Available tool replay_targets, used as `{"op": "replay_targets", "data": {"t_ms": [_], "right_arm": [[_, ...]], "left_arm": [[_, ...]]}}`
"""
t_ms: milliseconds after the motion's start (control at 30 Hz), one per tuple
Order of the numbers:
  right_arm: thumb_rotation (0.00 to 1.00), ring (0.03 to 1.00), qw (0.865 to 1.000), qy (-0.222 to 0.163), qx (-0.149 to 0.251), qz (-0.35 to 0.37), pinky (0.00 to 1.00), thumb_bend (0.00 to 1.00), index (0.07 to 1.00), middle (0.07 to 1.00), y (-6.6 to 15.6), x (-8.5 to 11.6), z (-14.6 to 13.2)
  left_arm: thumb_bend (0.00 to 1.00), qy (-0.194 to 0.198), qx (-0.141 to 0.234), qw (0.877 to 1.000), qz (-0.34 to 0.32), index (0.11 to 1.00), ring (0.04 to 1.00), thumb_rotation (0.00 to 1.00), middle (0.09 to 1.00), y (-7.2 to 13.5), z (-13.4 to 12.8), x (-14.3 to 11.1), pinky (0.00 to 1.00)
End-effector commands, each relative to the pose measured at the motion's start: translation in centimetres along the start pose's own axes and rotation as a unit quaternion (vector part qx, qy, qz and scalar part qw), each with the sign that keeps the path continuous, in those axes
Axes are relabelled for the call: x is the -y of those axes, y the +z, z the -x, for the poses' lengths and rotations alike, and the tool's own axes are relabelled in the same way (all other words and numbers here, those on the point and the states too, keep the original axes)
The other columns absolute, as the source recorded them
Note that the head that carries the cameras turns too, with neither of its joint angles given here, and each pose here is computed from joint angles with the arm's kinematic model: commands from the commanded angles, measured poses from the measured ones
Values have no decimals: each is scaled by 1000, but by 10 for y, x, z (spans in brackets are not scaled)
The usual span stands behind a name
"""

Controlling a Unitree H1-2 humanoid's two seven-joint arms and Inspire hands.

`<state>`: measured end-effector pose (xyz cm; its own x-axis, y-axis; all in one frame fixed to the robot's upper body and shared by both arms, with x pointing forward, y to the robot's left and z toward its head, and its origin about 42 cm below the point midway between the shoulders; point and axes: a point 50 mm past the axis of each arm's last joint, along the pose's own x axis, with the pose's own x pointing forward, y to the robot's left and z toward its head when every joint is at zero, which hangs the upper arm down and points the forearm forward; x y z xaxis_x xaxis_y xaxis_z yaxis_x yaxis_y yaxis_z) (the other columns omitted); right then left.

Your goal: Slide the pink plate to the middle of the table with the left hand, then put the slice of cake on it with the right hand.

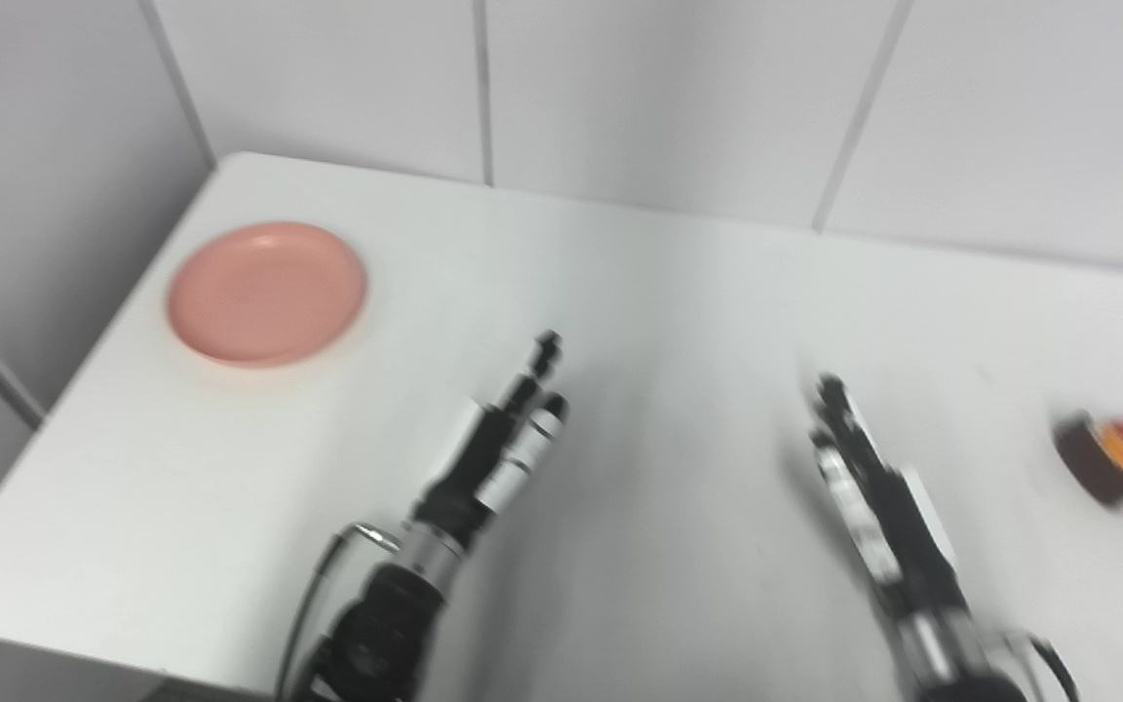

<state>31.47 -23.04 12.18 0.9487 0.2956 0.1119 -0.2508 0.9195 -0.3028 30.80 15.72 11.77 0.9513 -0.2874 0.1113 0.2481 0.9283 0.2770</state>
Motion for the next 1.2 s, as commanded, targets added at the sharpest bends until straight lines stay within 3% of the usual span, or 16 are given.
{"op": "replay_targets", "data": {"t_ms": [0, 133, 433, 833, 933, 1033, 1167], "right_arm": [[1000, 1000, 1000, 5, -19, 3, 988, 356, 999, 1000, -13, 5, 3], [1000, 1000, 999, 5, -33, -3, 1000, 381, 1000, 1000, -19, 9, 1], [1000, 1000, 999, 5, -38, -6, 1000, 301, 1000, 1000, -16, 10, 0], [1000, 1000, 999, 11, -40, -14, 1000, 321, 1000, 1000, -18, 1, -6], [1000, 1000, 999, 11, -38, -15, 1000, 316, 1000, 1000, -18, 0, -7], [1000, 1000, 999, 12, -35, -3, 1000, 308, 1000, 1000, -18, 0, -7], [1000, 1000, 1000, 9, -29, -1, 992, 293, 1000, 1000, -20, 2, -7]], "left_arm": [[448, -23, -42, 999, 19, 1000, 997, 1000, 999, -21, 9, 30, 975], [419, -22, -36, 999, 20, 992, 989, 1000, 993, -24, 3, 38, 965], [451, -18, -41, 999, 19, 993, 982, 1000, 988, -25, -3, 46, 957], [464, -7, -27, 999, 36, 989, 984, 1000, 985, -23, -7, 29, 958], [478, 6, -7, 999, 43, 985, 985, 1000, 987, -9, -14, 13, 959], [432, 19, 17, 998, 54, 965, 976, 1000, 977, 6, -23, -3, 954], [406, 47, 68, 994, 71, 959, 962, 1000, 975, 35, -43, -34, 944]]}}
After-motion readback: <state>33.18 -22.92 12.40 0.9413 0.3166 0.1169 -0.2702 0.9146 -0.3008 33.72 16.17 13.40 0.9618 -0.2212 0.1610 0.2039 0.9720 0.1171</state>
